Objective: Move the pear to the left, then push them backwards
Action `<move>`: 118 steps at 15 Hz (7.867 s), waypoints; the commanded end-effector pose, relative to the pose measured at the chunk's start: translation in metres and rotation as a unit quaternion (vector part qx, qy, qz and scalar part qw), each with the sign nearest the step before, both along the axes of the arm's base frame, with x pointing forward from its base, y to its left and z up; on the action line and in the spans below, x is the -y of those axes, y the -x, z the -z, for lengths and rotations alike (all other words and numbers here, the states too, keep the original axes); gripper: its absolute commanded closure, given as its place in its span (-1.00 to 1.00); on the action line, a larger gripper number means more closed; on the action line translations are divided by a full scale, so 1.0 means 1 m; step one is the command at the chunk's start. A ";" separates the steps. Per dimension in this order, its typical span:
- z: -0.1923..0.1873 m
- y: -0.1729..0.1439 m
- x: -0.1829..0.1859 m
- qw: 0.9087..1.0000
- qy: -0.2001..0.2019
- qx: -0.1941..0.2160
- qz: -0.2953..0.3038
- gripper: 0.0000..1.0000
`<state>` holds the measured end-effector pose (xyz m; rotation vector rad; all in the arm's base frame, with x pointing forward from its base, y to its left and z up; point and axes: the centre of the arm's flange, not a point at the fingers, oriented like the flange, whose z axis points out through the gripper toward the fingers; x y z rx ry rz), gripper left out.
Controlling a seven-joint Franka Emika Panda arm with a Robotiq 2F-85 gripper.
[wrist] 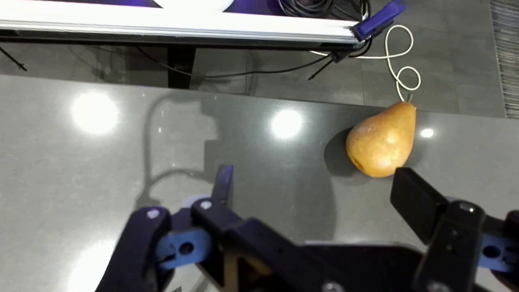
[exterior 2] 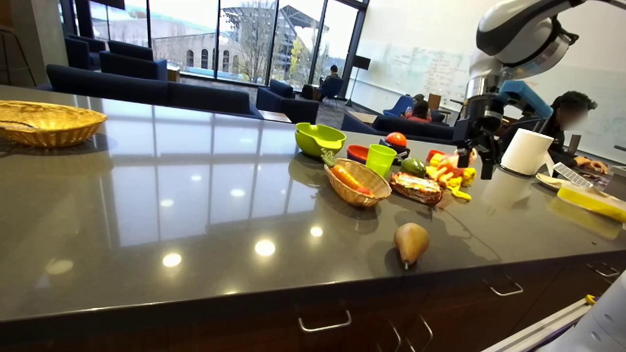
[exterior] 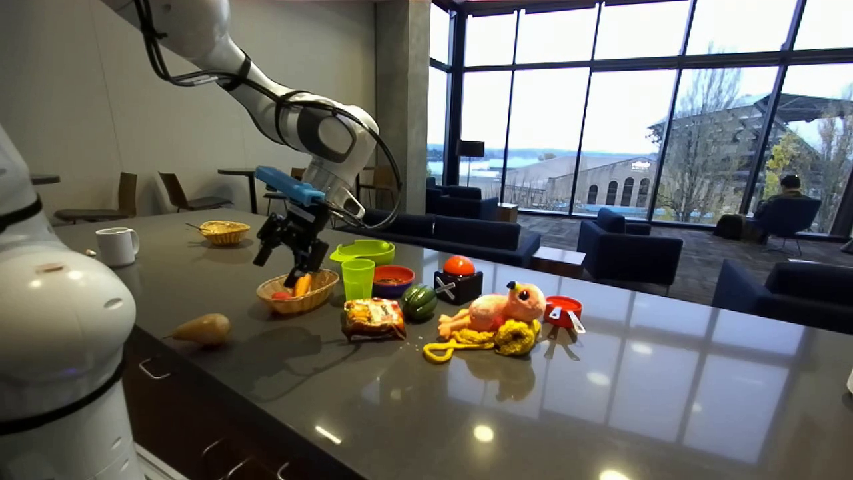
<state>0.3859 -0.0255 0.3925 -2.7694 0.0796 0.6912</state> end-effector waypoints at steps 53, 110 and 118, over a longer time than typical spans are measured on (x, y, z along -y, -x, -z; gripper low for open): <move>0.116 0.083 -0.211 0.969 0.131 0.081 0.193 -1.00; 0.079 -0.004 -0.109 0.951 0.126 0.080 0.269 -1.00; 0.030 0.040 -0.073 0.990 0.066 0.035 0.121 -1.00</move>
